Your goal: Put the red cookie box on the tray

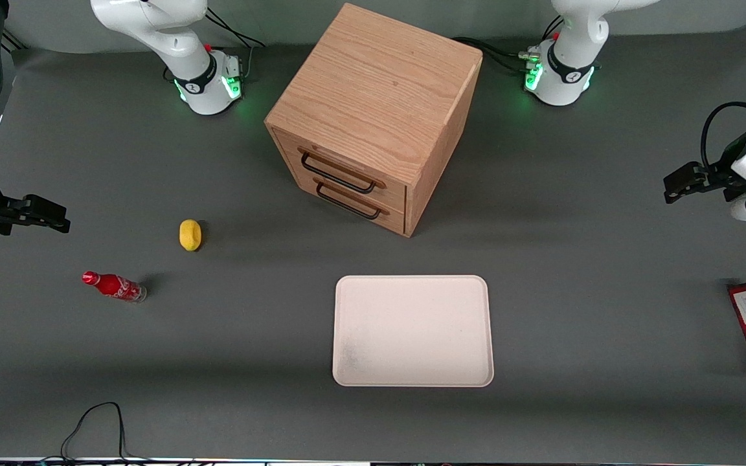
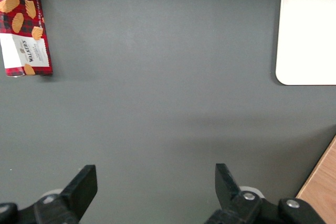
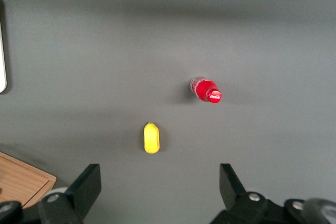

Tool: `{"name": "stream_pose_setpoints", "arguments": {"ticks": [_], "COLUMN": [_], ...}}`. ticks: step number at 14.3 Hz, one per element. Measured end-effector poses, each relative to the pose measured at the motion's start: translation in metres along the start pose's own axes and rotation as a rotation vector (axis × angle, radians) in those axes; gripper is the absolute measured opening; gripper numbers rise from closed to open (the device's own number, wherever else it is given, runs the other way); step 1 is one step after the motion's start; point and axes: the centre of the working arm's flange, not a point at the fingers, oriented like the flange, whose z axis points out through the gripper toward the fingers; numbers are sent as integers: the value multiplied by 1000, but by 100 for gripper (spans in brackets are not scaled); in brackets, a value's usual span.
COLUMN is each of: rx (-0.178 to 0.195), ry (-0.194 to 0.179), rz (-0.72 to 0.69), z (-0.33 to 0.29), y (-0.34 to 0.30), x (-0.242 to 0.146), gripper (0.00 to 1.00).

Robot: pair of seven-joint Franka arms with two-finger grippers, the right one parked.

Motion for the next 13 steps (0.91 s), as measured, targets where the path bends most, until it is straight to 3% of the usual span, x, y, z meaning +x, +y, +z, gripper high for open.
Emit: {"name": "stream_pose_setpoints", "arguments": {"ticks": [6, 9, 13], "rx": [-1, 1, 21], "ry": [12, 45, 38], "rz": [-27, -24, -108], "z": [8, 46, 118], "y": [-32, -122, -222], "x": [6, 24, 47], "gripper": [100, 100, 100]}}
